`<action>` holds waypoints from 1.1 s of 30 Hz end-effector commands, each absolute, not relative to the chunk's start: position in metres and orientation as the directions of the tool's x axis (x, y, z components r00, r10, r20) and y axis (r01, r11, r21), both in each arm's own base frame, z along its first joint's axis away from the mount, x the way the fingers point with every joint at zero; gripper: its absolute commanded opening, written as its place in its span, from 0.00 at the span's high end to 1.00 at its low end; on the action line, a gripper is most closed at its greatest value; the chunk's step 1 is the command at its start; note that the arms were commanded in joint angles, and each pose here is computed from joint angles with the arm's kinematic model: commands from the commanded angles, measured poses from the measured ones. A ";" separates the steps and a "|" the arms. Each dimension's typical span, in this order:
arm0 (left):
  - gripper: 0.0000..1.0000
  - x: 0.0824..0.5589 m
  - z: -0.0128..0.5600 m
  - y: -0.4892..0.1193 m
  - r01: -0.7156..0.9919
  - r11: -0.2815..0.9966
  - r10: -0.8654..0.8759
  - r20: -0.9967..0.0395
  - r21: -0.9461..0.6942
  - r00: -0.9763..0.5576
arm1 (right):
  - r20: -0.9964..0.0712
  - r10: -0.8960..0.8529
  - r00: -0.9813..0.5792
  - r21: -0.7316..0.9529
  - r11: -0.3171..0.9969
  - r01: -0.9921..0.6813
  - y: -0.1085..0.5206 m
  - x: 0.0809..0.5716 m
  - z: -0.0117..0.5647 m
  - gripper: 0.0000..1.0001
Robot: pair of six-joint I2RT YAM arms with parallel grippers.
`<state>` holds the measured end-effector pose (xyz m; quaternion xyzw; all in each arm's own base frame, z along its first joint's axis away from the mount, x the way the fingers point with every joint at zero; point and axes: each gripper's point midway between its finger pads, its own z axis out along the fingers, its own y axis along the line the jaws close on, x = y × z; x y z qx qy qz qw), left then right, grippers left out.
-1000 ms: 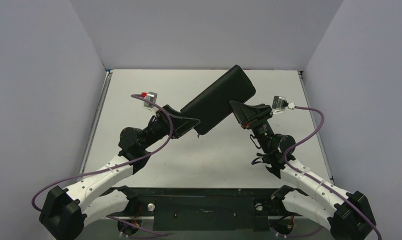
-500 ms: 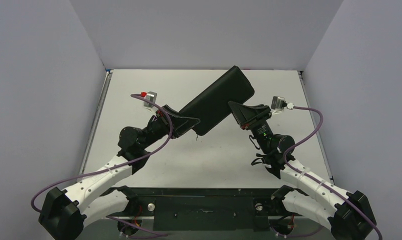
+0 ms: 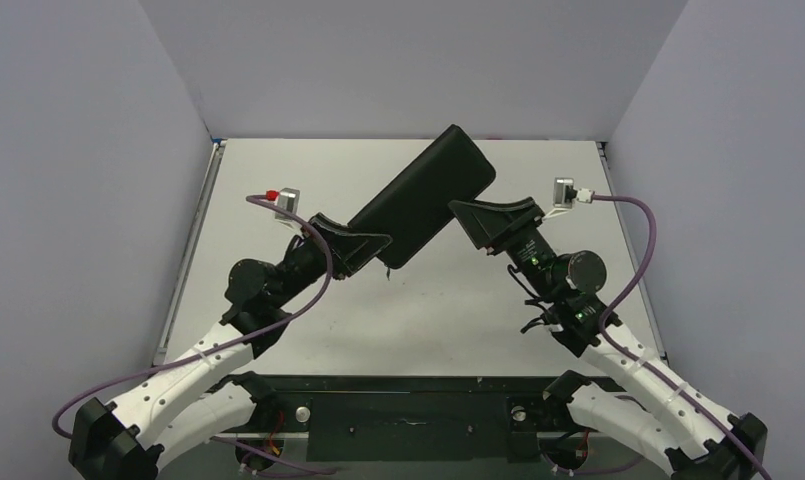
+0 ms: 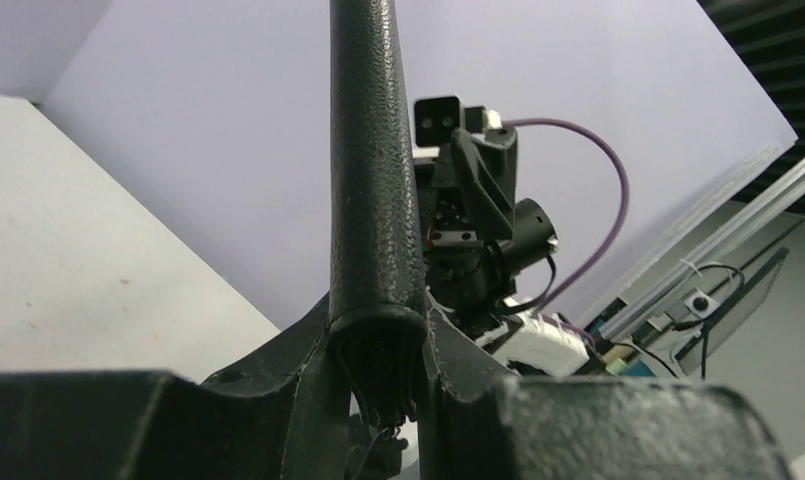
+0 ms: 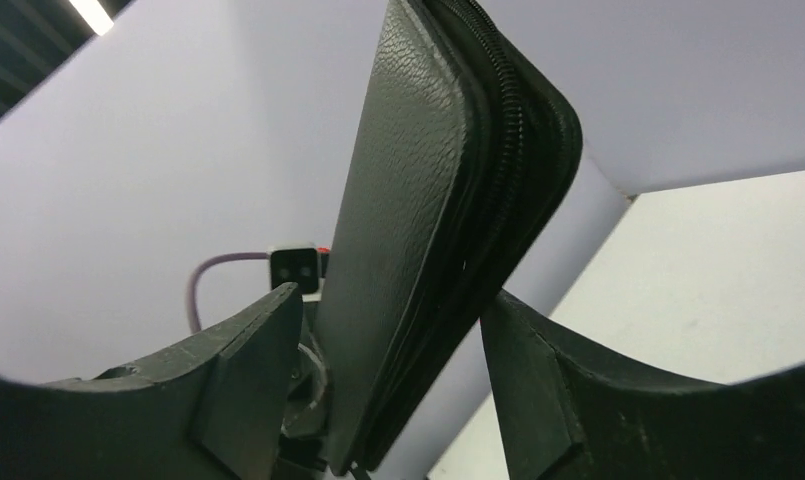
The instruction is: Sort the hair-cutting tools
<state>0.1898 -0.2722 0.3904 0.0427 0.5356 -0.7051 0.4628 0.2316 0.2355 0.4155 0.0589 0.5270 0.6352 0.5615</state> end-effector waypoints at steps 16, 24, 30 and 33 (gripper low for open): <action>1.00 0.195 0.512 -0.232 0.810 0.195 -0.831 -0.532 -0.552 -0.163 | -0.920 0.329 -0.215 0.388 0.668 -0.635 0.276 0.193 0.385 0.45; 1.00 0.182 0.520 -0.248 0.842 0.227 -0.808 -0.577 -0.490 -0.118 | -0.923 0.351 -0.156 0.365 0.671 -0.645 0.300 0.191 0.396 0.56; 1.00 0.180 0.523 -0.247 0.846 0.238 -0.807 -0.582 -0.478 -0.102 | -0.925 0.361 -0.117 0.344 0.669 -0.659 0.302 0.184 0.404 0.57; 1.00 0.179 0.523 -0.247 0.846 0.237 -0.807 -0.582 -0.478 -0.103 | -0.926 0.363 -0.102 0.337 0.677 -0.655 0.301 0.183 0.406 0.55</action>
